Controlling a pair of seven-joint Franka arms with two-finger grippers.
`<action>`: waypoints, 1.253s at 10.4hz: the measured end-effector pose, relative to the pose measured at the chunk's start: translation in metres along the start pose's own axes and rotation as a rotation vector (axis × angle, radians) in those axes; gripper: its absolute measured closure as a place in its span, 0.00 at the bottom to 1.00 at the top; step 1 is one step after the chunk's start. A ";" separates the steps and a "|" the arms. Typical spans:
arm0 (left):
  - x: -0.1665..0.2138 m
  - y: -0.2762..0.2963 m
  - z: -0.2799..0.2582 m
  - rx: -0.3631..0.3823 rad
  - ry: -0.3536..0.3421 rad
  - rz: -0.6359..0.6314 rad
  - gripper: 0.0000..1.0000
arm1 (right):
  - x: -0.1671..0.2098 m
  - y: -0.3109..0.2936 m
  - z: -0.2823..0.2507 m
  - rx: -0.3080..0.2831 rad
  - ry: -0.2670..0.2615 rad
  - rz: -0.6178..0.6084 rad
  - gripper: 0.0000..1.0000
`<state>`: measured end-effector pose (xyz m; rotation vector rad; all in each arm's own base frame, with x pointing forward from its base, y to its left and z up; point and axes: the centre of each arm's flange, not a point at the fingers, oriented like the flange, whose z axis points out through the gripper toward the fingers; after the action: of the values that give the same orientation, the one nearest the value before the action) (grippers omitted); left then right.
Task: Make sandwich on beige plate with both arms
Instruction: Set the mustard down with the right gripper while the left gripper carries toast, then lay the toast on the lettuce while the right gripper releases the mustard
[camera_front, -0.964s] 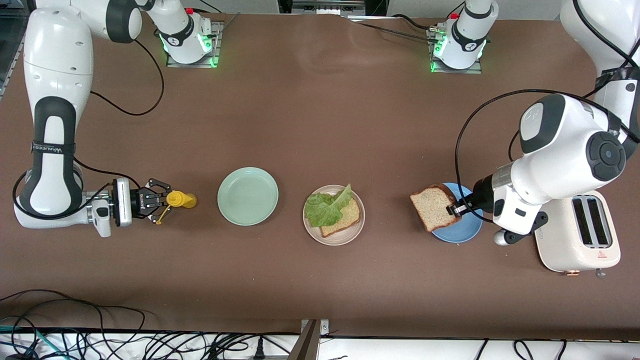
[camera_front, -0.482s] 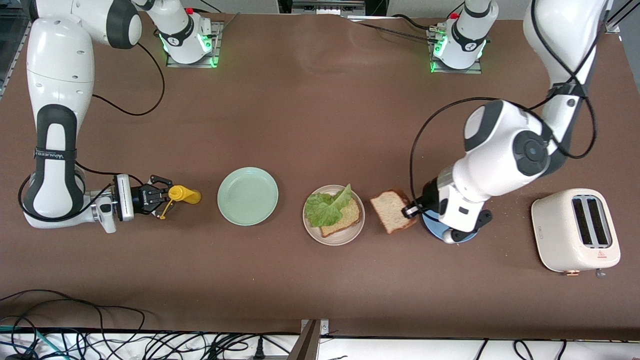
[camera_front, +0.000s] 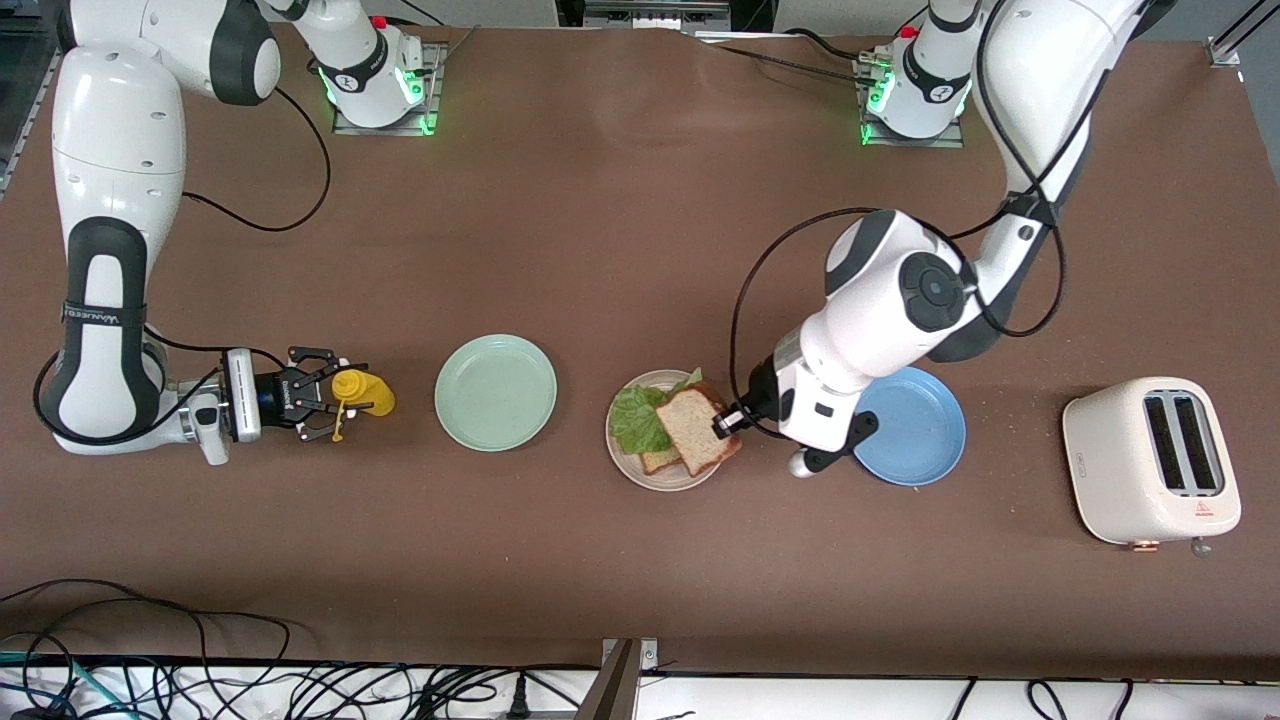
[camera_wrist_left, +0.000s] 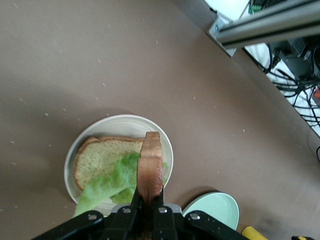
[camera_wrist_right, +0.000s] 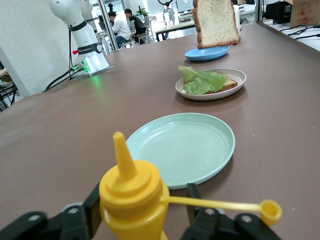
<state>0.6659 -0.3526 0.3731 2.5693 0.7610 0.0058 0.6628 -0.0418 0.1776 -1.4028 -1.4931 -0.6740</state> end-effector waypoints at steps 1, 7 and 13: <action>-0.008 0.003 0.012 -0.012 -0.004 0.005 0.91 | -0.003 -0.003 -0.013 -0.016 -0.014 0.006 0.07; -0.048 0.012 0.056 -0.002 -0.049 0.023 0.91 | -0.004 -0.042 -0.122 -0.106 -0.200 0.234 0.00; -0.042 0.005 0.068 0.009 -0.052 0.013 0.91 | 0.173 -0.022 -0.116 -0.227 -0.308 0.831 0.00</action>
<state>0.6414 -0.4068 0.3194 2.5718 0.7270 -0.0604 0.6903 -0.0718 0.3833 -2.1738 -0.9125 -0.0989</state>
